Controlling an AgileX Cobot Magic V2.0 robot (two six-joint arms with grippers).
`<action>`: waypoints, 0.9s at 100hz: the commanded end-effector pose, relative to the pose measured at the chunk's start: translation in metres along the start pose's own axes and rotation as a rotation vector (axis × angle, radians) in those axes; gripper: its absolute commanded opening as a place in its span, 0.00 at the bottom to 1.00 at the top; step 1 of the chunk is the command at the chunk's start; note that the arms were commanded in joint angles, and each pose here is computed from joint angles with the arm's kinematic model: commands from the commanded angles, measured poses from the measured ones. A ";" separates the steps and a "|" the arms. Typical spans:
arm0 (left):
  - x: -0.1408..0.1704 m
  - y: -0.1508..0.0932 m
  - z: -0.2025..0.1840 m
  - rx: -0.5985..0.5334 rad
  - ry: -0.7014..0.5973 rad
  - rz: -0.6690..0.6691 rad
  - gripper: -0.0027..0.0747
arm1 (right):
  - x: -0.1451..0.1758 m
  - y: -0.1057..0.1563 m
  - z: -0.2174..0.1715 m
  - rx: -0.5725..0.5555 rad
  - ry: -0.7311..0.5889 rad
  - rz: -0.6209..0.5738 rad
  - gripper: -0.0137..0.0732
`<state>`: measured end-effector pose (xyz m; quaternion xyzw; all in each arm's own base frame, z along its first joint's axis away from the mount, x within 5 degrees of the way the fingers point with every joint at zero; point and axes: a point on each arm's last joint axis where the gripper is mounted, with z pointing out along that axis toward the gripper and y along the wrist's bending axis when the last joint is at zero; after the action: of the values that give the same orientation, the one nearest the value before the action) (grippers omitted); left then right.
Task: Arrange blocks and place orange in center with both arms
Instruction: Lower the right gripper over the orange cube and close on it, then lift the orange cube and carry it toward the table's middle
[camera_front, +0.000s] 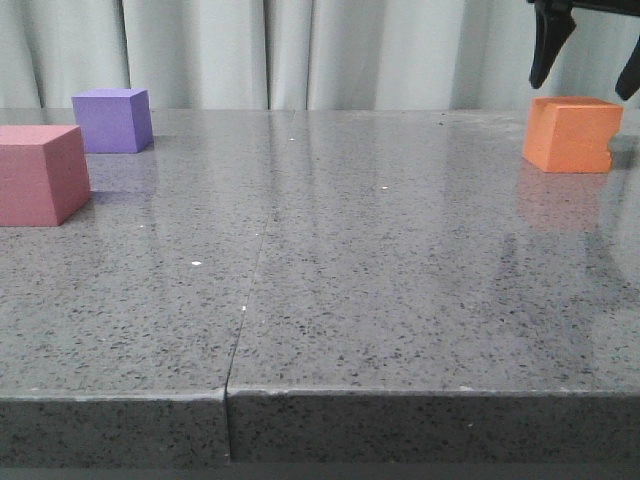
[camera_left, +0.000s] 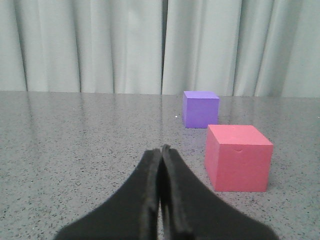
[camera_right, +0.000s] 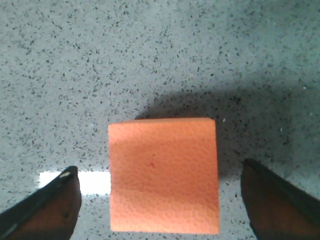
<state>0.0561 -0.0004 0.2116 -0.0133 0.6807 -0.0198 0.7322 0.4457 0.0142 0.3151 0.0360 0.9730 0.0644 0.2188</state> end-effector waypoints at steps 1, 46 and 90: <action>0.007 0.001 -0.002 -0.003 -0.069 -0.009 0.01 | -0.008 0.003 -0.026 -0.014 -0.096 -0.021 0.89; 0.007 0.001 -0.002 -0.003 -0.069 -0.009 0.01 | -0.006 -0.001 0.011 -0.006 -0.010 -0.024 0.68; 0.007 0.001 -0.002 -0.003 -0.069 -0.009 0.01 | -0.003 0.005 0.012 -0.064 0.041 0.012 0.43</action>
<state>0.0561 -0.0004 0.2116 -0.0133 0.6807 -0.0198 0.7322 0.4632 0.0162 0.2689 0.0347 0.9830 0.0711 0.1658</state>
